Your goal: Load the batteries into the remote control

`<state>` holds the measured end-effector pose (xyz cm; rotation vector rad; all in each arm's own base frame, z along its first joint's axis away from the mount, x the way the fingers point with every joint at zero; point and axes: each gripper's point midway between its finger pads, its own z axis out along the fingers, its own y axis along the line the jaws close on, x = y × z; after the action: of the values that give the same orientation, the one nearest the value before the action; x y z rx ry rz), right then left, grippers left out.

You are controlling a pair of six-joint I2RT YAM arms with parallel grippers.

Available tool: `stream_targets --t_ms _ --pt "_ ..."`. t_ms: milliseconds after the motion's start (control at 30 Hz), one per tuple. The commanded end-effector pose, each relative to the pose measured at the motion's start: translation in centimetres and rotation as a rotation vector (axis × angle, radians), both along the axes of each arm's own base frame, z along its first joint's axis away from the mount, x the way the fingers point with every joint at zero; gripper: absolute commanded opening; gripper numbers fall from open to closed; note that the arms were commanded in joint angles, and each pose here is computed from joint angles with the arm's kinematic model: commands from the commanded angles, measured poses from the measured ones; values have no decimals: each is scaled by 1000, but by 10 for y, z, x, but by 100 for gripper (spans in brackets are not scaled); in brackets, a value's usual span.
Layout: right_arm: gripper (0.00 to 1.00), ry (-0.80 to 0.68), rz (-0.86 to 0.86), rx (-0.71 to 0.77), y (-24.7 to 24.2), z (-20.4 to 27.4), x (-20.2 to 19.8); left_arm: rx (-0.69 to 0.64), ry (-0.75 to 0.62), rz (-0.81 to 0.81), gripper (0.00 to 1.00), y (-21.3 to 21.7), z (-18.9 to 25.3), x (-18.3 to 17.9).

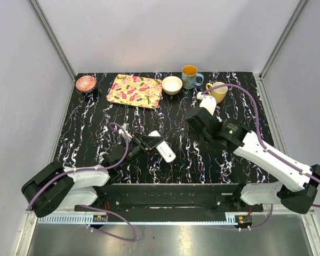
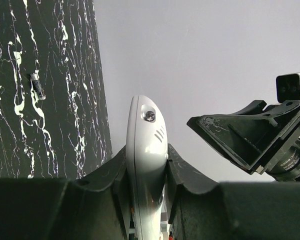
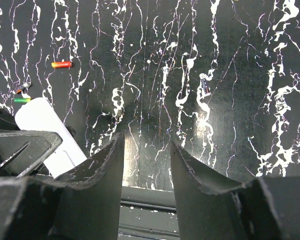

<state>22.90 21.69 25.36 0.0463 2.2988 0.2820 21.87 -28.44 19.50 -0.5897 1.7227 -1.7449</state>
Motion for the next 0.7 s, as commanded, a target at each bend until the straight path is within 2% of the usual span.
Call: stream_targets --t_ms 0,267,300,367,400,433,467,600,667 --pt "0 -11 -38 29 -1 11 5 -96 -31 55 0 6 23 2" --pt "0 -12 -2 28 1 12 3 -118 -31 64 0 8 22 1" --pt "31 -13 1 29 2 12 4 -114 -33 65 0 8 21 1" --pt "63 -14 15 15 3 12 4 -113 -34 66 0 8 22 1" --pt "85 -16 21 15 3 13 4 -112 -35 66 0 8 22 1" --pt "95 -16 19 8 2 12 4 -112 -35 66 0 9 22 1" --pt "100 -19 16 -1 2 11 6 -112 -37 65 0 8 22 0" --pt "100 -31 -67 -8 -5 7 12 -109 -36 71 0 10 21 0" --pt "100 -46 -165 25 -10 7 18 -110 -41 73 0 11 23 0"
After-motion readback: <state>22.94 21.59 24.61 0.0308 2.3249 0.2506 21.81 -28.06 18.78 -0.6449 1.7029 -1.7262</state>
